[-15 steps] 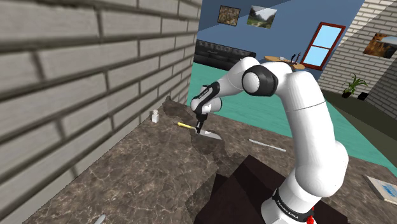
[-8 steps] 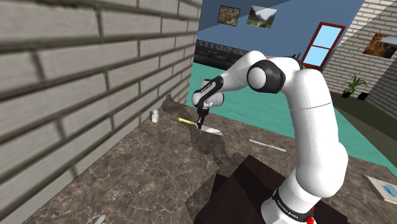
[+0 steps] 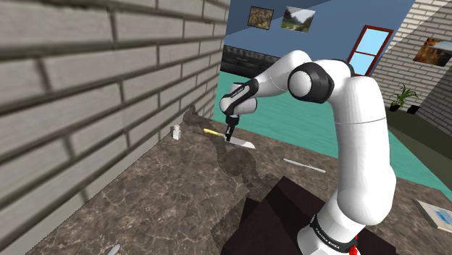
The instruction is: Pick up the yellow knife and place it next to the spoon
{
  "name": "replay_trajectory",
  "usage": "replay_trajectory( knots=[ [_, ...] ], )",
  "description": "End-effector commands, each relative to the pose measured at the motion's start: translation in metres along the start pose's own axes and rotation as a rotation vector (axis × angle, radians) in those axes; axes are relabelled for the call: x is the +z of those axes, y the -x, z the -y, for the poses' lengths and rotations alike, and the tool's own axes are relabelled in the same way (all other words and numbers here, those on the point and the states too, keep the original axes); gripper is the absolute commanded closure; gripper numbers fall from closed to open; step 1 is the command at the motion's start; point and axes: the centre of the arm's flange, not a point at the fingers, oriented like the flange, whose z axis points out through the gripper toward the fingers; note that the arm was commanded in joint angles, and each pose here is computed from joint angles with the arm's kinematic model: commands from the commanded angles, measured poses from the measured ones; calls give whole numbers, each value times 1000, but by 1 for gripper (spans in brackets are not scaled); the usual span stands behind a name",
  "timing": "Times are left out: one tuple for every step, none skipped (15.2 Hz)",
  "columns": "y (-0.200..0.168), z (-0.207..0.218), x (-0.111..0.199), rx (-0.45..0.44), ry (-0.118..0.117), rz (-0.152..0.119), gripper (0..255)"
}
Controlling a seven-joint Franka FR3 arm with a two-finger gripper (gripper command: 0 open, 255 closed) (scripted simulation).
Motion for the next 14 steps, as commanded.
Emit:
replay_trajectory(
  knots=[
    [1, 0, -11, 0, 0, 0, 255],
    [1, 0, -16, 0, 0, 0, 255],
    [1, 0, -17, 0, 0, 0, 255],
    [0, 13, -17, 0, 0, 0, 255],
    [-1, 27, -17, 0, 0, 0, 255],
    [-2, 40, -17, 0, 0, 0, 255],
    [-3, 53, -16, 0, 0, 0, 255],
    [-4, 66, -16, 0, 0, 0, 255],
    [-5, 79, -16, 0, 0, 0, 255],
    [-6, 92, -16, 0, 0, 0, 255],
    [-8, 105, -16, 0, 0, 0, 255],
    [-9, 119, -16, 0, 0, 0, 255],
    [-10, 132, -16, 0, 0, 0, 255],
    [-11, 145, -16, 0, 0, 0, 255]
  ],
)
